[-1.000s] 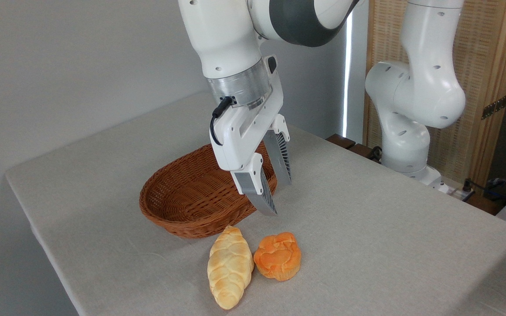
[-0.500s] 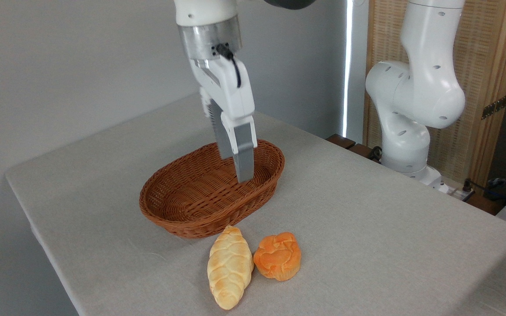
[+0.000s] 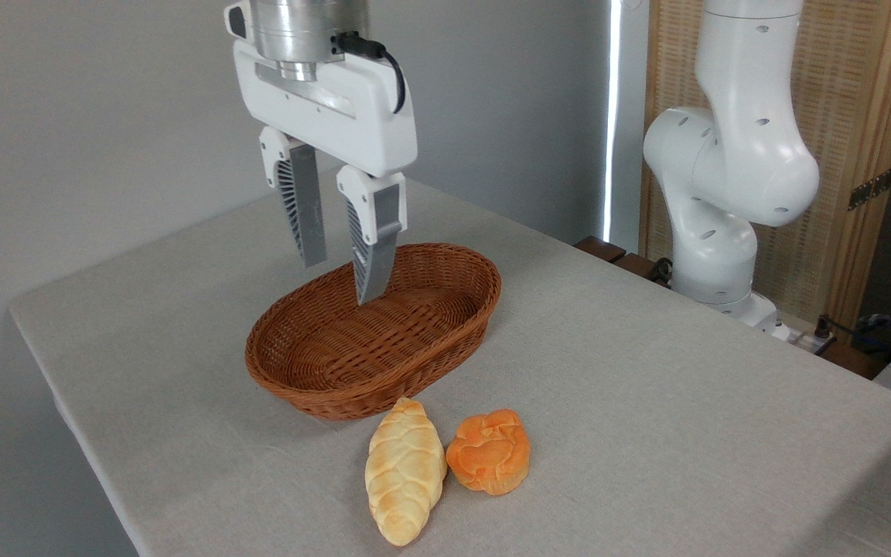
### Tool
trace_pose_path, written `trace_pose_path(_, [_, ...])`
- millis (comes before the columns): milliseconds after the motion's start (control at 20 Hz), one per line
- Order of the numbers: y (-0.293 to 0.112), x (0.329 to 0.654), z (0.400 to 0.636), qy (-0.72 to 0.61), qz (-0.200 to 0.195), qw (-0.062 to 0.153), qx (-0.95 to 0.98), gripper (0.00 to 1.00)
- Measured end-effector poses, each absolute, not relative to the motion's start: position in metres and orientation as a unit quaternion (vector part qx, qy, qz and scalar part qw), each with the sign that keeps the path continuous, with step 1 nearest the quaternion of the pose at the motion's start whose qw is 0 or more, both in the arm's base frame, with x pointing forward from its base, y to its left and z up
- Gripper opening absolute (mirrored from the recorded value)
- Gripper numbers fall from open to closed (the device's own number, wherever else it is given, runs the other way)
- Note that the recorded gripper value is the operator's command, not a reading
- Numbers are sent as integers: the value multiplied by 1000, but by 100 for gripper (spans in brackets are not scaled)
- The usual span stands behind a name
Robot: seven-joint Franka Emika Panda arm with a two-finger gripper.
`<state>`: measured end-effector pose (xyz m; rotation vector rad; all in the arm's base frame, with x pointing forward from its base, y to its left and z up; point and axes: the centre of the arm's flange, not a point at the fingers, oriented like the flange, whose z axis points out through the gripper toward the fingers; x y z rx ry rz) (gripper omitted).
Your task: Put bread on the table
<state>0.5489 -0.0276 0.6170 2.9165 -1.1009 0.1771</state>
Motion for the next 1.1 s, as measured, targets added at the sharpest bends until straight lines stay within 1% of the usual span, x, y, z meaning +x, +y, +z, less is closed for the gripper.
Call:
trace_pose_path(200, [-30,556,615,-354,54,10,934,100])
trace_pose_path(350, [-34,554,614,-357,44,15,933,100])
trace_pose_path(550, [-42,553,616,-359,42,16,932,100])
trace_pose_path(1100, [-35,554,616,-352,42,13,935,100])
